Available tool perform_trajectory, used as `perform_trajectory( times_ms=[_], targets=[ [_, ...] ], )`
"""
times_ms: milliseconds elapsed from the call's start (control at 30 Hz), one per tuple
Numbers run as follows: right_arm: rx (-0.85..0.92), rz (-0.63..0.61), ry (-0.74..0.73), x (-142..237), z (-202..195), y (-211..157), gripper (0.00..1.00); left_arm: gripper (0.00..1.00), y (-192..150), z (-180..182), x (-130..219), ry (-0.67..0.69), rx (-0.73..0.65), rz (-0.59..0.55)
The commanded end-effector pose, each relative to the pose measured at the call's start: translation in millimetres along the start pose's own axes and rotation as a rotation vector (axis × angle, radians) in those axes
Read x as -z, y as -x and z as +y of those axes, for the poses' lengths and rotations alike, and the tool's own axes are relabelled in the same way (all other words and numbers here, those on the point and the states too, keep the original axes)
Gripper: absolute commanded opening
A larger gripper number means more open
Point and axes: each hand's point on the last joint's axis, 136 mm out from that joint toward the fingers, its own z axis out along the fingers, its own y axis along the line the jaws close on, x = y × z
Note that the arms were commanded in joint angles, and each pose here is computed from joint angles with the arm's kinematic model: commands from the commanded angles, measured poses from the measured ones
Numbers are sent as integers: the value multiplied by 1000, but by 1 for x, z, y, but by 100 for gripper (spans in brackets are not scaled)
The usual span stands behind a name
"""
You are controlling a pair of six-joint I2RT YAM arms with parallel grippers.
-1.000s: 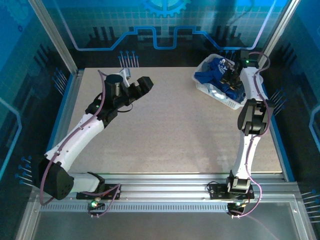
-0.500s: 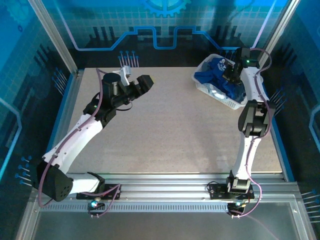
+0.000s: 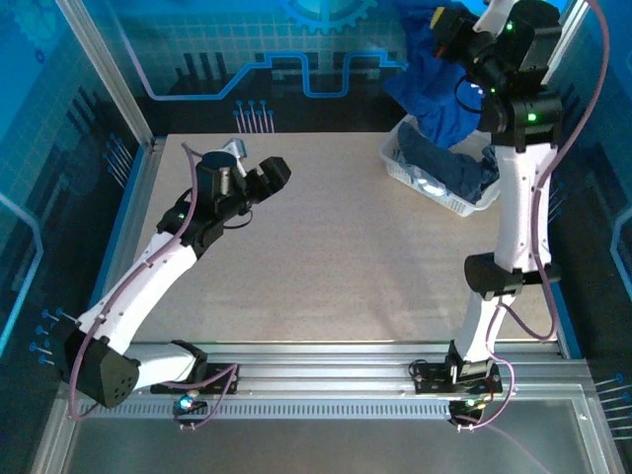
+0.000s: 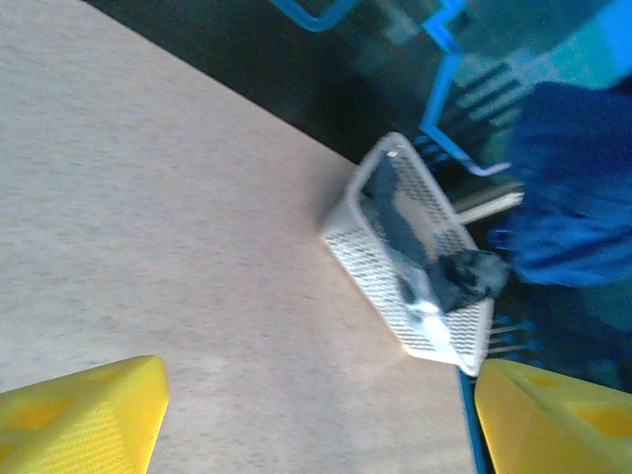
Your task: Fold and stack the t-shirts
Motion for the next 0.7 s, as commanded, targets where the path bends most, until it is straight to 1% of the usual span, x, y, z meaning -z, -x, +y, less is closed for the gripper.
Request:
perform_trajectory(
  times_ms=[0,100,200,267,300,367,400,433,467,500,533,567,600,633,667],
  targets=[
    [-31,115,209,-15,61,-42,0,83,18,24,27,156,-62,-98],
    [-49,290,315,-23,112,-109,0,83,27,34,42,227,-76,-144],
    [-56,478,348,-31,141,-197,0,84,31,53,57,329,-74,-177],
    [-85,616,319,-33,140,-265,0,84,29,61,64,364,-63,-178],
    [-100,673,303,-32,136,-293,0,84,27,63,67,366,-61,-172],
    [-107,800,230,-26,118,-352,0,84,20,68,70,373,-51,-158],
    [-116,860,209,-22,110,-374,0,83,17,72,72,380,-43,-151],
    [-121,931,200,-16,103,-396,3,83,12,77,74,393,-33,-138],
    [-119,999,168,-8,94,-414,16,83,7,82,75,404,-26,-123],
    [-118,1024,150,-3,90,-420,30,82,2,85,74,408,-22,-104],
    [-117,1043,141,4,85,-425,48,81,-5,86,72,399,-22,-75],
    [-110,1043,129,11,79,-426,59,79,-13,85,68,378,-23,-36],
    [-104,1037,111,16,73,-424,66,77,-22,84,63,354,-26,6],
    [-102,1041,79,23,61,-426,69,74,-34,84,59,340,-23,56],
    [-105,1046,34,30,47,-426,69,73,-46,86,54,329,-18,111]
  ],
)
